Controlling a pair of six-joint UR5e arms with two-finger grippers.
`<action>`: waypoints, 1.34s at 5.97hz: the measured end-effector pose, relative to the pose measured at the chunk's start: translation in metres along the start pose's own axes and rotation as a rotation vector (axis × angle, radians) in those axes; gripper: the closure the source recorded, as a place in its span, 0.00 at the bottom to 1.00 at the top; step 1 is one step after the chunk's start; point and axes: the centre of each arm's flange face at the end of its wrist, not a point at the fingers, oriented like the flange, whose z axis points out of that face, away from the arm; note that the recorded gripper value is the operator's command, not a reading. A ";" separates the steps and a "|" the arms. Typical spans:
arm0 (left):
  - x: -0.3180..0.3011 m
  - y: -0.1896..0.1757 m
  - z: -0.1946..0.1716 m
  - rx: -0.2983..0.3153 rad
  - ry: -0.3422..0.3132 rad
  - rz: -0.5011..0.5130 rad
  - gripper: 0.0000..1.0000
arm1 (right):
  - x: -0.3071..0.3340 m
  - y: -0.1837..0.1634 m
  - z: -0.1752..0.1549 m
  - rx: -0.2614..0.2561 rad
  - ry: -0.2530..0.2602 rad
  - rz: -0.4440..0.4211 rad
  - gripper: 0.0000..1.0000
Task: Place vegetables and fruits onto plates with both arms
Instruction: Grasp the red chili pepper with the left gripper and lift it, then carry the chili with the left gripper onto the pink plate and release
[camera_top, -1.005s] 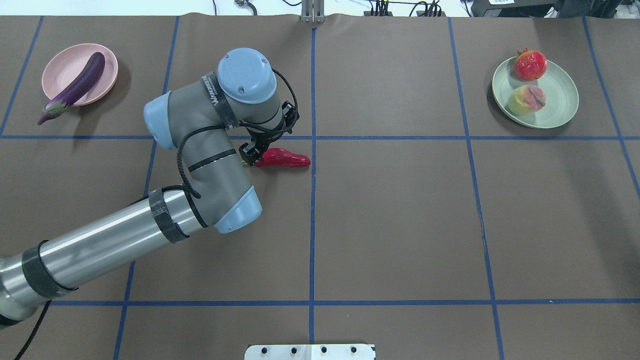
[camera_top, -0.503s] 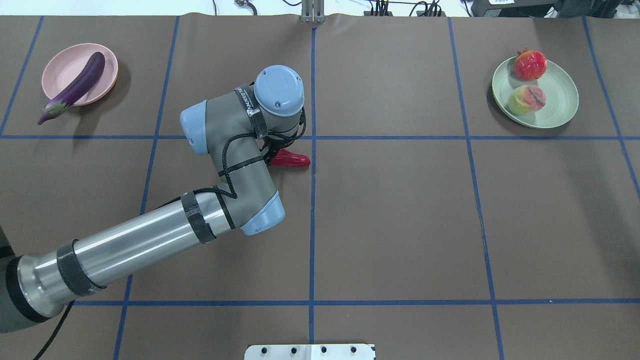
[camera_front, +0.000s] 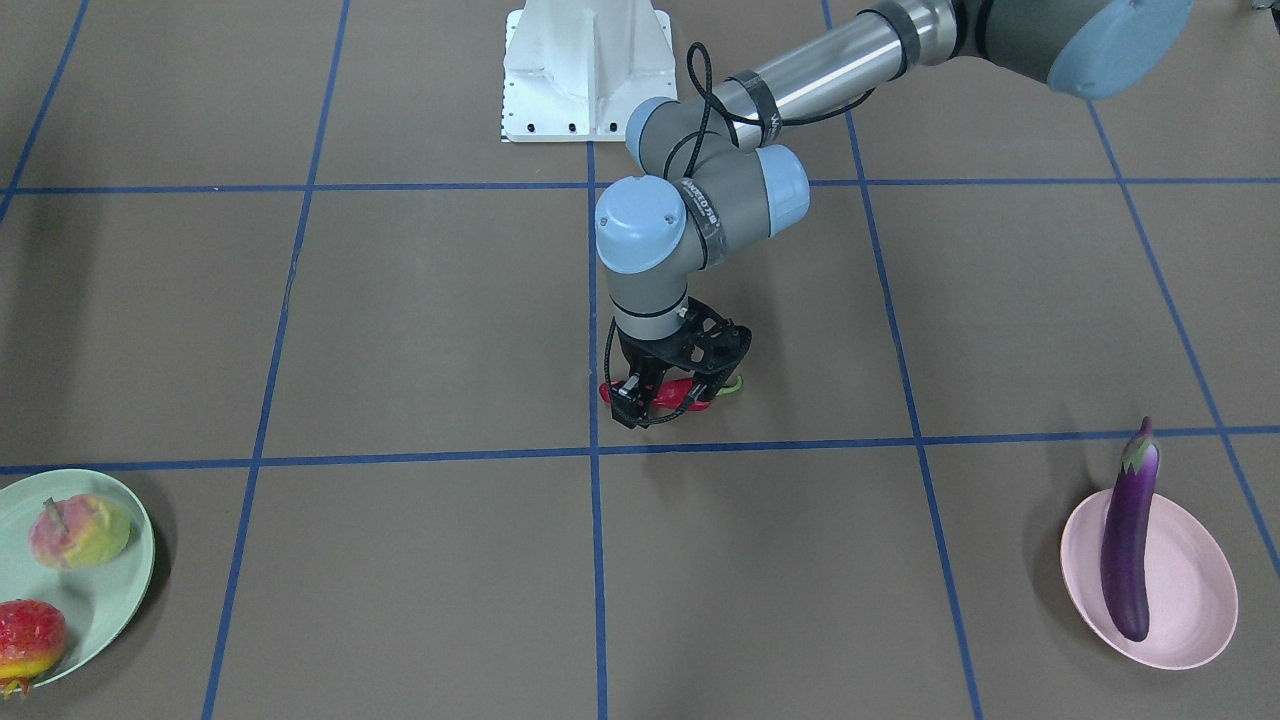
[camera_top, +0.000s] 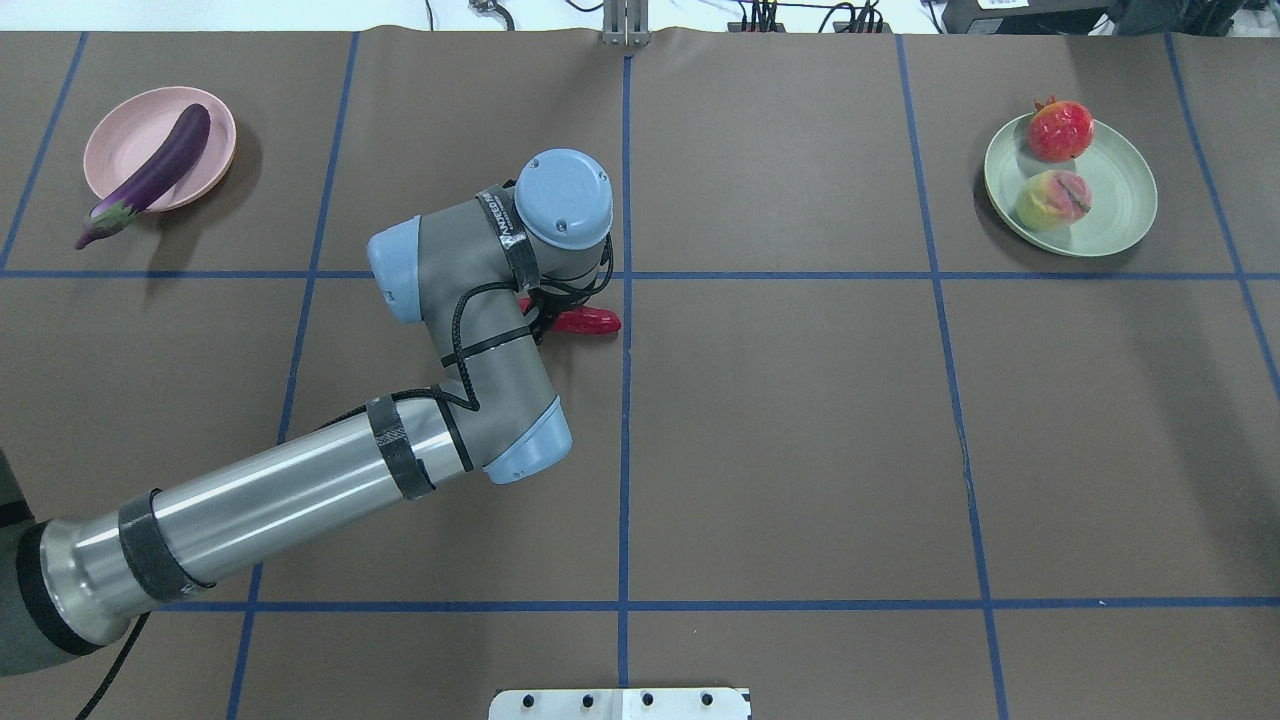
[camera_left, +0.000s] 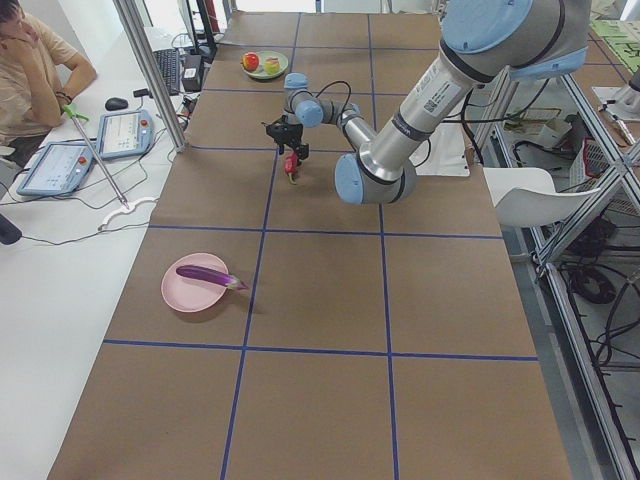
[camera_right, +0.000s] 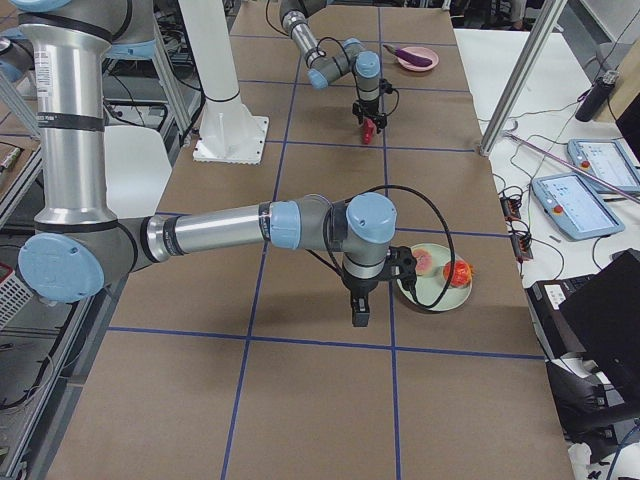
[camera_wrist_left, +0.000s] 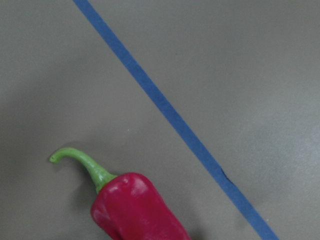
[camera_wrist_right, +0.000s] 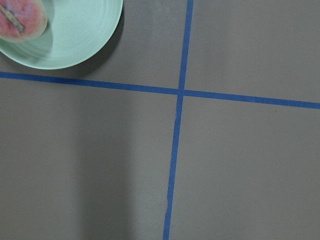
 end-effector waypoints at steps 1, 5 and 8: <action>-0.002 0.001 0.002 0.002 -0.005 -0.001 0.85 | 0.000 0.000 0.000 0.000 0.000 0.000 0.00; 0.002 -0.015 -0.030 0.022 -0.003 0.053 1.00 | 0.000 0.000 0.000 0.001 -0.001 0.001 0.00; 0.006 -0.110 -0.085 0.085 -0.006 0.378 1.00 | -0.001 0.000 0.000 0.001 -0.004 0.002 0.00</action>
